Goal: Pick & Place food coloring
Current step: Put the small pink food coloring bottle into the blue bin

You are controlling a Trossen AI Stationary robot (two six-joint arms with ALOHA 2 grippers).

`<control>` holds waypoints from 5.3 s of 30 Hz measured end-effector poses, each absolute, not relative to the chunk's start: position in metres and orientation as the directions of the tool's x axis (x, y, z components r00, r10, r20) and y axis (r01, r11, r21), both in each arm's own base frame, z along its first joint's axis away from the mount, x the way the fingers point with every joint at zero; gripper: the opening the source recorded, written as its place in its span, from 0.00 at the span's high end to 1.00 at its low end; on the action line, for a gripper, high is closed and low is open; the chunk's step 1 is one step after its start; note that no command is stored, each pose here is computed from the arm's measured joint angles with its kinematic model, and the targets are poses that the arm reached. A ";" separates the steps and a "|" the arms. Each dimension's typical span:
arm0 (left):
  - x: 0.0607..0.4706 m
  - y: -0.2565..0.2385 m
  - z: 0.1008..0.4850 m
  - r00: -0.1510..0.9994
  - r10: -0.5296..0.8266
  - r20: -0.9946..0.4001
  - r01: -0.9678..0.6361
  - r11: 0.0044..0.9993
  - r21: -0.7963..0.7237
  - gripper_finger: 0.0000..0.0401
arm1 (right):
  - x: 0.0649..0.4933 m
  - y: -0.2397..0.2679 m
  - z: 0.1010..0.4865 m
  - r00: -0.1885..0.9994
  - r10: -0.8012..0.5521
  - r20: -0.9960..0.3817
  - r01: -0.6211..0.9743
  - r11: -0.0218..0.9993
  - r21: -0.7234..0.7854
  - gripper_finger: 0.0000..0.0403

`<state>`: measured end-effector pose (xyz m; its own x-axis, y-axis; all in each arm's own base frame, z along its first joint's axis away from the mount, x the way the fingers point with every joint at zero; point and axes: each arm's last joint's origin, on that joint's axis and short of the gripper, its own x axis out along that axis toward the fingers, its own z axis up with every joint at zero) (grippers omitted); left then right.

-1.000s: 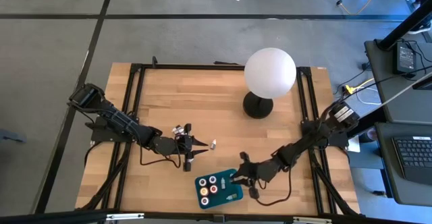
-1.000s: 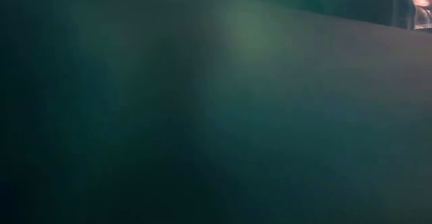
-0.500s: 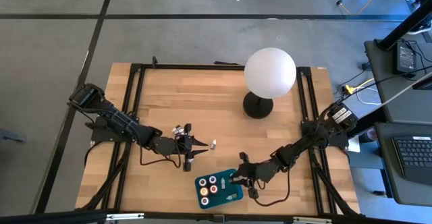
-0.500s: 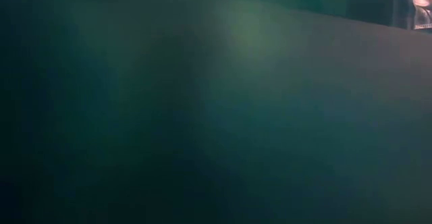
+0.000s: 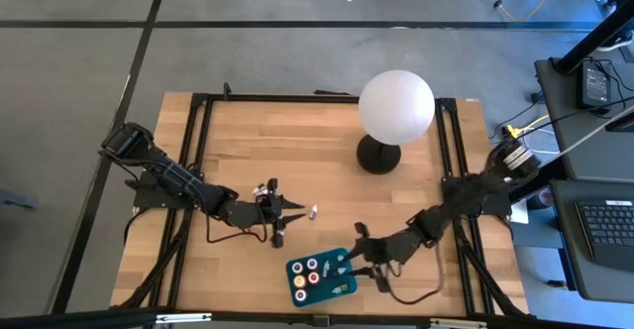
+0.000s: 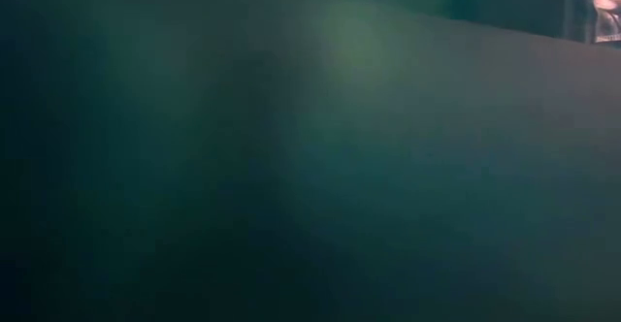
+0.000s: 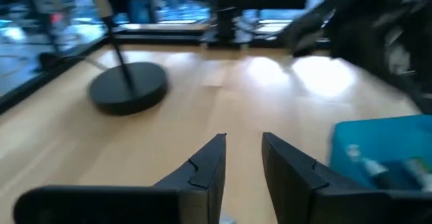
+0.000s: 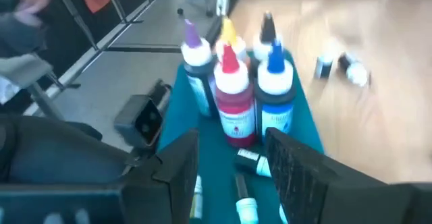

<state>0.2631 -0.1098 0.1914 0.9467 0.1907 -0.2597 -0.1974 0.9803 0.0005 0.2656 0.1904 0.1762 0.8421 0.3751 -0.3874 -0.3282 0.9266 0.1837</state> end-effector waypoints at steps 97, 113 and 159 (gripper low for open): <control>0.283 -0.068 0.204 0.544 0.104 -0.833 -0.390 0.910 -0.140 0.80 | 0.171 0.146 0.173 0.930 0.145 -0.338 -0.094 0.982 0.161 0.57; 0.345 -0.109 0.271 0.958 -0.183 -0.221 0.152 0.977 -0.149 0.79 | 0.171 0.146 0.173 0.930 0.145 -0.338 -0.094 0.983 0.160 0.57; 0.399 -0.147 0.215 0.902 -0.429 -0.045 0.428 0.903 -0.035 0.78 | 0.239 0.187 0.188 0.981 0.174 -0.087 -0.179 0.982 -0.058 0.57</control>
<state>0.3991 -0.1474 0.2146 0.9022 -0.4290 -0.0448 0.4277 0.9032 -0.0350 0.2395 0.1875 0.1879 0.9809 0.1741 -0.0867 -0.1794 0.9821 -0.0581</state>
